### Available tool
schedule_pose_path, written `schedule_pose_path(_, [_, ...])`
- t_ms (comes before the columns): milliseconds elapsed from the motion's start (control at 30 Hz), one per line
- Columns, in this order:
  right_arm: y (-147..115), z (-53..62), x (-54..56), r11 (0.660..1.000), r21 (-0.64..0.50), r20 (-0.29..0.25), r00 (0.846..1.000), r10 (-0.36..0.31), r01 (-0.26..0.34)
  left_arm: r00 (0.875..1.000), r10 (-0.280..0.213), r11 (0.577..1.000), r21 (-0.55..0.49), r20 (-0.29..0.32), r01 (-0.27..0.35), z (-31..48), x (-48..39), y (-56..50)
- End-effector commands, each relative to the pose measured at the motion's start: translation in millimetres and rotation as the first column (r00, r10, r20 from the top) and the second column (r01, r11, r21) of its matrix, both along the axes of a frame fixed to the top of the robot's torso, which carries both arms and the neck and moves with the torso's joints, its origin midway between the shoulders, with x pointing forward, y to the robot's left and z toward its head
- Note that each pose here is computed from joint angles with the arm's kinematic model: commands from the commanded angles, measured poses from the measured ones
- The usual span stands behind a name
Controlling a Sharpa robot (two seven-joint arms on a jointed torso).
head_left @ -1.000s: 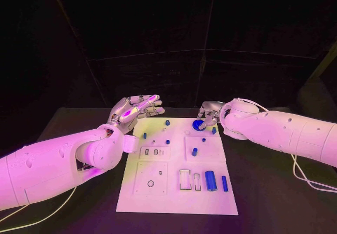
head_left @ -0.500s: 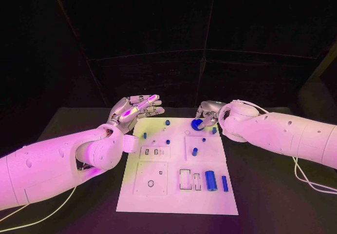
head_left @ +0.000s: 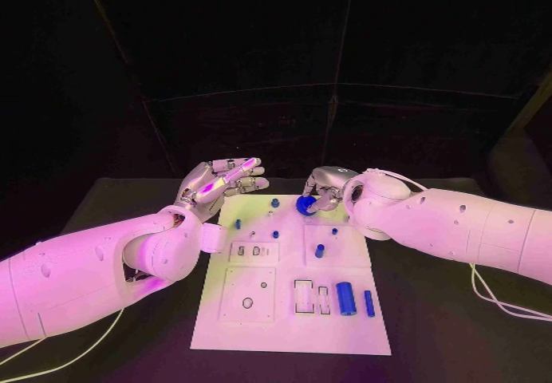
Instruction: Assemble the parts on the task board
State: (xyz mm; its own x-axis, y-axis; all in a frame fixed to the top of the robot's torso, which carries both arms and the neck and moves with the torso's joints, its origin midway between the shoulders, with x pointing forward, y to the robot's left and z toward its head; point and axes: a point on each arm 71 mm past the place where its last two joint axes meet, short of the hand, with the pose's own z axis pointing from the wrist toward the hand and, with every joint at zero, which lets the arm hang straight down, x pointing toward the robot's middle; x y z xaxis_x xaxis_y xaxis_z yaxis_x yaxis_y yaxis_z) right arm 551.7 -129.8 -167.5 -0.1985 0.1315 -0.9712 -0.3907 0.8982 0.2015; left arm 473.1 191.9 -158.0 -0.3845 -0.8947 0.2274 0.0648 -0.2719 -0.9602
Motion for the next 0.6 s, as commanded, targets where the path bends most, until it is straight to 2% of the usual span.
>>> schedule_pose_path(33, [13.5,6.5,-0.8,0.999,-0.020,0.084,0.996,0.030,-0.028,1.000,-0.012,1.000,-0.007,0.006,0.012,1.8,-0.7,-1.4])
schedule_pose_path(233, [40.7,6.7,-5.1,0.996,-0.044,0.112,0.990,0.088,-0.083,1.000,-0.013,1.000,-0.008,0.007,0.013,2.2,-1.0,-2.1])
schedule_pose_path(600, [65.9,-3.5,-8.5,0.991,-0.061,0.092,0.988,0.126,-0.120,1.000,-0.015,1.000,-0.009,0.010,0.015,3.5,-0.9,-2.9])
